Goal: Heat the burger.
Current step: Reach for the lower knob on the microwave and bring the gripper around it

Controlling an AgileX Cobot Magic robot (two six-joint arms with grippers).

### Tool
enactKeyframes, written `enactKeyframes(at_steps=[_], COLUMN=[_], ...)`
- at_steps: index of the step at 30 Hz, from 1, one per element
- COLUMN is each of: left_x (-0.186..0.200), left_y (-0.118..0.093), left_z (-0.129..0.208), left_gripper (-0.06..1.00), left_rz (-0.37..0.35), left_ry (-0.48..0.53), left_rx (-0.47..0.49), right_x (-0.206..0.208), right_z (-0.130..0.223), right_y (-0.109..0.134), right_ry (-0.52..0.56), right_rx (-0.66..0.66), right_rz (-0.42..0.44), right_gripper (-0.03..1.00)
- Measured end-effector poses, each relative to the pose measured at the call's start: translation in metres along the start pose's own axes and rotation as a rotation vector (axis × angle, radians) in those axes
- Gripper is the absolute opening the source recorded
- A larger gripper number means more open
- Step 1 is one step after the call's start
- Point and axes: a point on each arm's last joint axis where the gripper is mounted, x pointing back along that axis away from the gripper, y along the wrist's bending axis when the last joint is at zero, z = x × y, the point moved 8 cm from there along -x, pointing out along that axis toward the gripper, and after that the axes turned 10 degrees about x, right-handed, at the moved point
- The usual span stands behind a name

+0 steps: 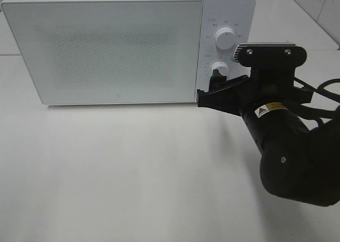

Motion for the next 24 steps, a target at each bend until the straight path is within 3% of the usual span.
enactKeyframes(at_steps=[10,24], left_x=[0.0,0.0], left_y=[0.0,0.0], left_z=[0.0,0.0], left_gripper=[0.99,0.99], left_rz=[-0.001,-0.001], left_ry=[0.0,0.0], left_rx=[0.0,0.0], right_x=[-0.029,-0.06], right_z=[-0.002,0.009], right_y=[-0.005,0.006], right_ry=[-0.01,0.012], right_rx=[-0.014,0.009], right_rz=[0.044,0.017], right_gripper=[0.76,0.76])
